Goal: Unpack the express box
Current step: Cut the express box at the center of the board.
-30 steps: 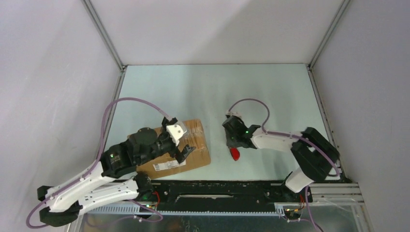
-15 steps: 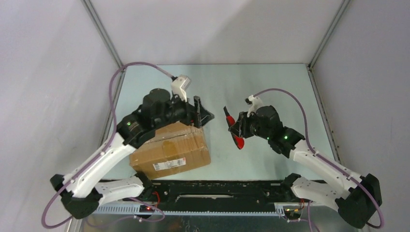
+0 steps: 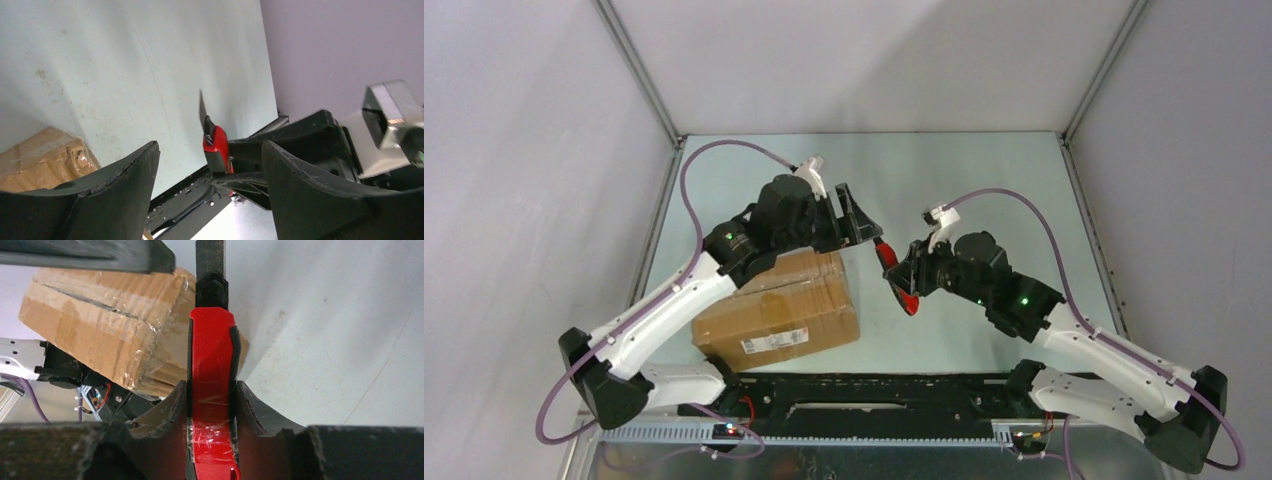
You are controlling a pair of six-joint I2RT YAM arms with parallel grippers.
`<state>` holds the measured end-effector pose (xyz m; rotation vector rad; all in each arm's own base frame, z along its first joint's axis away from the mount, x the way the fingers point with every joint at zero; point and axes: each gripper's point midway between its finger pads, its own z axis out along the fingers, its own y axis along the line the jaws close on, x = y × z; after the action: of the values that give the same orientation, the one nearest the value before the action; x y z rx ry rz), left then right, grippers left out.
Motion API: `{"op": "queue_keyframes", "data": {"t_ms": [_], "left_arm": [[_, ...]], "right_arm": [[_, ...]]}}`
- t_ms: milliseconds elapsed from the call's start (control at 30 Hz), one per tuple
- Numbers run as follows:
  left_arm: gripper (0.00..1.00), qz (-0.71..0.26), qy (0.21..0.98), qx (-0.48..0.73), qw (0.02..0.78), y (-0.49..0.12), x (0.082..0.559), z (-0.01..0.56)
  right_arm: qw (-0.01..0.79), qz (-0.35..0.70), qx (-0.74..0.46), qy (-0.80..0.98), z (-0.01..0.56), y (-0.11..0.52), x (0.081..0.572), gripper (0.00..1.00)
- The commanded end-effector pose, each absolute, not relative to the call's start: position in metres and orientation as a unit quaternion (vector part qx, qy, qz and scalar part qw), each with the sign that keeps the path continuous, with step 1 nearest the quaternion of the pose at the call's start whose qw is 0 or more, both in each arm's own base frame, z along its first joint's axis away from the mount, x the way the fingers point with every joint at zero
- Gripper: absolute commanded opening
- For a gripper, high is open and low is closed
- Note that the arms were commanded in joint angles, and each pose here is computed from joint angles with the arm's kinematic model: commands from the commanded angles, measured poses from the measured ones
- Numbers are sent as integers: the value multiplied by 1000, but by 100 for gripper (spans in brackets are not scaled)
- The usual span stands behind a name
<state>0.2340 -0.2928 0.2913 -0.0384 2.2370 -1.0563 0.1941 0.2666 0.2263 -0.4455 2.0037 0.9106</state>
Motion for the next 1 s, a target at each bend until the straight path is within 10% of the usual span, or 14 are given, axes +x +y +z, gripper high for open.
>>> {"op": "queue_keyframes", "data": {"t_ms": [0,267,400,500,600,967], "left_arm": [[77,-402,857,-67,317,-292,243,289],[50,-394,858,-117,309,-294,256,279],[2,-373,873,-144,281,-292,254,264],[0,-338,879,-188,280,-278,256,264],[0,-308,890,-231,246,-269,248,265],[0,-308,895,-257,195,-274,230,289]], "right_arm": [[494,384,-187,757,276,277,201,0],[493,395,-211,746,279,289,193,0],[493,384,-224,748,277,293,194,5],[512,352,-226,751,275,292,197,47],[535,308,-248,747,274,294,196,62],[541,204,-307,756,254,300,193,60]]}}
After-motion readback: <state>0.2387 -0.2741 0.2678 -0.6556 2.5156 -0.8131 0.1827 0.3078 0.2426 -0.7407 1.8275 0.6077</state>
